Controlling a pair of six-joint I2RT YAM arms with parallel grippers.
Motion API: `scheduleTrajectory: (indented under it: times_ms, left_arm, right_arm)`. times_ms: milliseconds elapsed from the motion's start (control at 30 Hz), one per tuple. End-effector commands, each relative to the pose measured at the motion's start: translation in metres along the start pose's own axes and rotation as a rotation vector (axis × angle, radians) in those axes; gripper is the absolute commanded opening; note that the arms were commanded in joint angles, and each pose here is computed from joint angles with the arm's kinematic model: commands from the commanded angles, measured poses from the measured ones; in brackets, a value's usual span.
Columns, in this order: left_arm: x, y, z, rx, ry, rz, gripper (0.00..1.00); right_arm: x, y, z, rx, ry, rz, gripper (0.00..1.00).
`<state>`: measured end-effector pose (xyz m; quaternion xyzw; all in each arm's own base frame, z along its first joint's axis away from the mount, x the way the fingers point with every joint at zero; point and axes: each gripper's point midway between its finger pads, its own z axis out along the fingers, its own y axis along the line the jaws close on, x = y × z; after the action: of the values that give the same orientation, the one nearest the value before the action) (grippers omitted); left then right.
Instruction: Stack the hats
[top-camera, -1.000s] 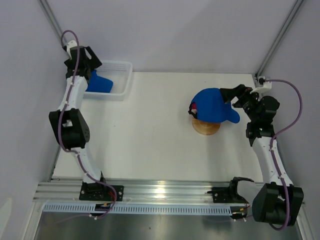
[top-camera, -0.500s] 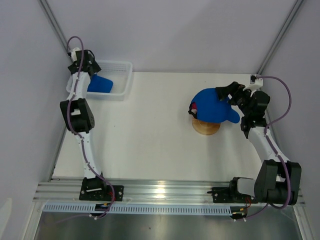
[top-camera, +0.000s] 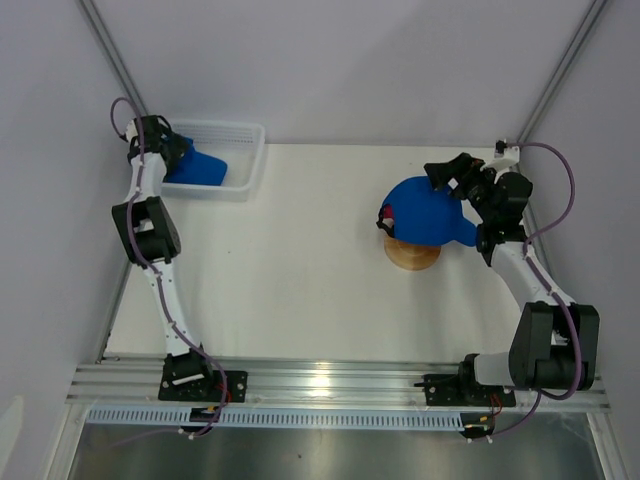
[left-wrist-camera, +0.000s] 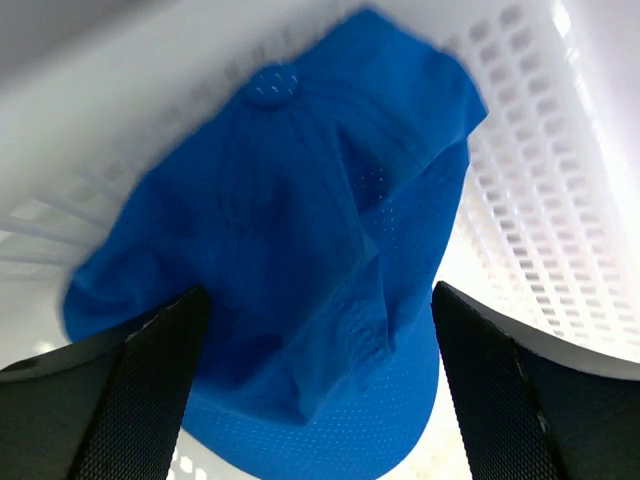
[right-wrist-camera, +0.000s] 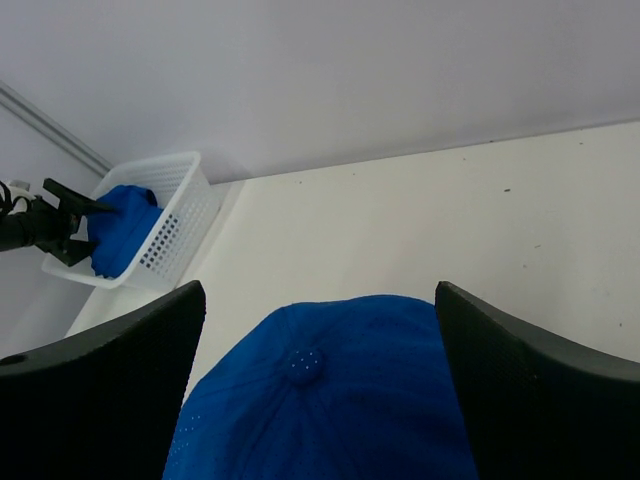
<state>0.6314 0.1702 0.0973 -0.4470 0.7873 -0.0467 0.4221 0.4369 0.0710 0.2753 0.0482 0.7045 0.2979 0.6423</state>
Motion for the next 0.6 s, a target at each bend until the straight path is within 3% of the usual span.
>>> scheduleTrajectory:
  times_ms: [0,67,167,200,267,300,333,433,567]
  left_arm:
    - [0.017,-0.020,0.004,0.090,0.104,-0.132,0.92]
    - [0.022,-0.023,0.008,0.111,0.131,-0.180,0.90]
    - [0.025,-0.023,0.015,0.123,0.140,-0.222,0.78]
    - [0.023,-0.025,0.016,0.134,0.130,-0.224,0.62]
    - [0.019,-0.025,0.014,0.137,0.112,-0.218,0.41]
    - [0.013,-0.028,0.013,0.152,0.090,-0.218,0.17]
    - [0.009,-0.028,0.007,0.157,0.084,-0.217,0.05]
    - [-0.002,-0.037,-0.005,0.200,0.068,-0.199,0.01]
    - [-0.037,-0.077,-0.064,0.354,0.018,-0.140,0.01]
  right_arm:
    - [-0.035,0.019,0.012,-0.043,-0.095,-0.036,0.99]
    - [-0.033,0.019,0.015,-0.044,-0.088,-0.038,1.00]
    - [-0.032,0.020,0.017,-0.046,-0.079,-0.039,0.99]
    - [-0.032,0.020,0.017,-0.044,-0.079,-0.041,0.99]
    - [-0.033,0.022,0.016,-0.040,-0.075,-0.053,0.99]
    - [-0.033,0.020,0.015,-0.029,-0.078,-0.059,0.99]
    - [-0.032,0.018,0.014,-0.019,-0.073,-0.060,0.99]
    - [-0.037,0.022,0.010,-0.023,-0.087,-0.064,0.99]
    - [-0.041,0.032,0.007,-0.054,-0.093,-0.039,1.00]
